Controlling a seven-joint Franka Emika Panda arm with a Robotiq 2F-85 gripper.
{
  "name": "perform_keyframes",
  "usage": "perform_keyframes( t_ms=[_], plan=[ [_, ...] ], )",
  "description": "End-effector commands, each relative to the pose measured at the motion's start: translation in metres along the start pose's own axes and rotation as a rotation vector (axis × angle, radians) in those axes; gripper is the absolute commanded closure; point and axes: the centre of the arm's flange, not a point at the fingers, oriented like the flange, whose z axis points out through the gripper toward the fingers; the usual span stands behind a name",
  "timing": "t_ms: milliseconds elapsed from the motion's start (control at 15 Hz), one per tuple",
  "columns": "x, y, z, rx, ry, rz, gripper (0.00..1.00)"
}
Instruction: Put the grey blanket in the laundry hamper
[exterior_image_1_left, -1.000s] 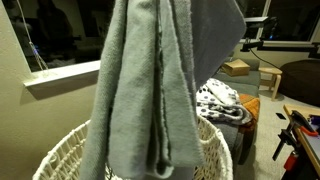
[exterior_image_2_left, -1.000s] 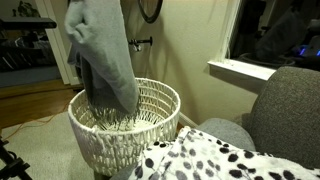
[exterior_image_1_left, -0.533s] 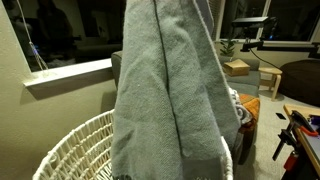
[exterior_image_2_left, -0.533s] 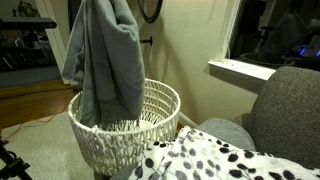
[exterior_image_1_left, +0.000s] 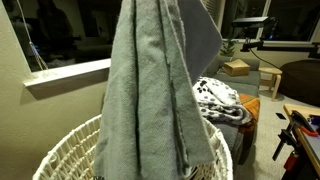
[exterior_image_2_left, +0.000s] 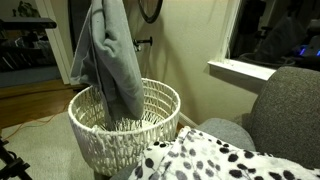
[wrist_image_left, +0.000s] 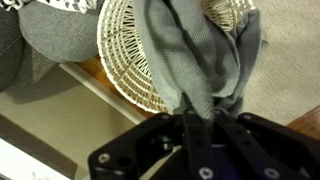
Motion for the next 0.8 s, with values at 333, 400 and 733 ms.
perform_keyframes(
  t_ms=[333,400,733],
  plan=[
    [0.012,0.001,0.015,0.005,0.002,-0.009,0.99],
    [0.012,0.001,0.018,0.006,-0.003,-0.009,0.99],
    [0.015,-0.005,0.037,0.014,-0.018,-0.013,0.99]
  ],
)
